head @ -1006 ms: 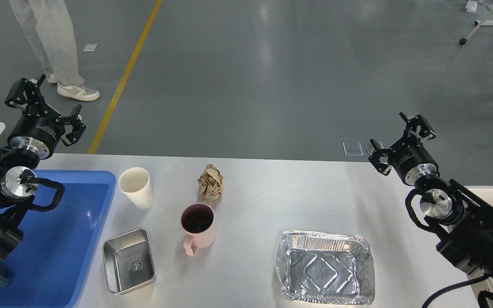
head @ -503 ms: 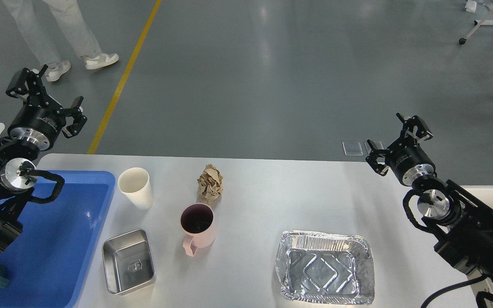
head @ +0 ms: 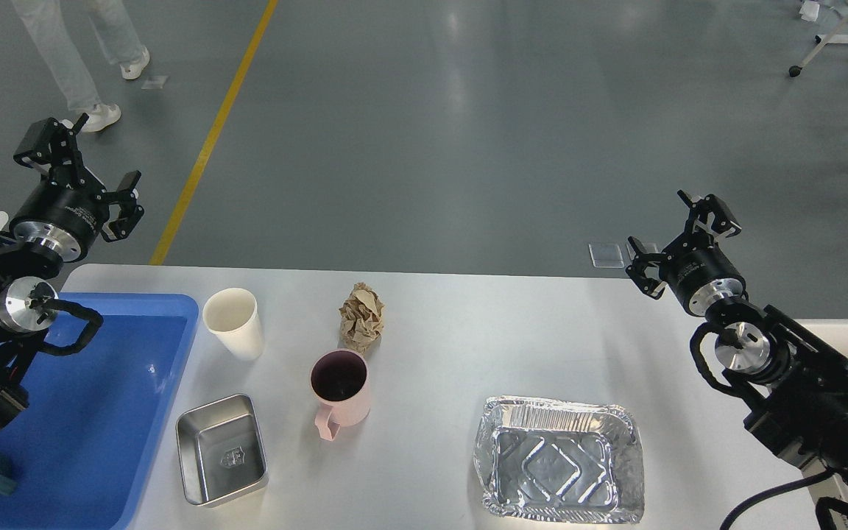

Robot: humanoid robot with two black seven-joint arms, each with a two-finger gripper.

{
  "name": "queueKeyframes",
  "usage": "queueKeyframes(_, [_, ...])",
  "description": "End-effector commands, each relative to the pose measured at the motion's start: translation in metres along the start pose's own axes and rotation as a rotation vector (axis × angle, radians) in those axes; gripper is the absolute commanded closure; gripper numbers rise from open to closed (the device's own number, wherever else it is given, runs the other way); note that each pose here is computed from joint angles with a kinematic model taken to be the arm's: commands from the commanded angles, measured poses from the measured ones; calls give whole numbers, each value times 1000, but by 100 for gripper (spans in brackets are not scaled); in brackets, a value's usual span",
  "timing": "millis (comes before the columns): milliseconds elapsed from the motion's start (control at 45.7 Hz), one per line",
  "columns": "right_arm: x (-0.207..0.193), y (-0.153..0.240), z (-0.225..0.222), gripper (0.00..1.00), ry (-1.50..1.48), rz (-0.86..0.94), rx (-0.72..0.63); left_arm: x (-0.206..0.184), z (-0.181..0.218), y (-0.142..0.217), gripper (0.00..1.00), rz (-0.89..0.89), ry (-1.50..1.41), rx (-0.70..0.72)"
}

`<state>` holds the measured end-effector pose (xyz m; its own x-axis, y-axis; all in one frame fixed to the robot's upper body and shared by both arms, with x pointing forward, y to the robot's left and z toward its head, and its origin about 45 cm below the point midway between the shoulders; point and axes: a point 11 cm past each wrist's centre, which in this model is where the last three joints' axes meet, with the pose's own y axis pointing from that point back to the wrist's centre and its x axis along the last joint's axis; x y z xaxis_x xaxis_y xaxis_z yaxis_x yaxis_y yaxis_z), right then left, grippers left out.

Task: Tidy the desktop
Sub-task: 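Raise the left gripper and move it toward the blue bin, then reach the left gripper across the bin toward the pink mug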

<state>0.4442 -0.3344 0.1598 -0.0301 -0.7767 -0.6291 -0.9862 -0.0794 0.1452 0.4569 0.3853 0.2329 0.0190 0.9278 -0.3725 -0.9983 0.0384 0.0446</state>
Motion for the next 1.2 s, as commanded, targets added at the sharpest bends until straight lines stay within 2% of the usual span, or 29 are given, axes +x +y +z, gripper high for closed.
queueKeyframes(0, [2, 1, 1, 0, 1, 7, -2, 2, 1, 0, 2, 3, -18, 21])
queueKeyframes(153, [2, 1, 1, 0, 1, 8, -2, 3, 3, 4, 1, -32, -39, 55])
queueKeyframes(328, [1, 1, 2, 0, -1, 6, -3, -8, -11, 14, 2, -145, -172, 212])
queueKeyframes(525, [1, 1, 3, 0, 0, 5, -5, -7, 9, 31, 2, -204, -301, 241])
queueKeyframes(897, [-11, -3, 15, 0, -21, -17, -19, -16, 21, 95, 4, -369, -694, 420])
queueKeyframes(1181, [-14, -3, 19, 0, -27, -22, -25, -14, 43, 137, 5, -420, -911, 478])
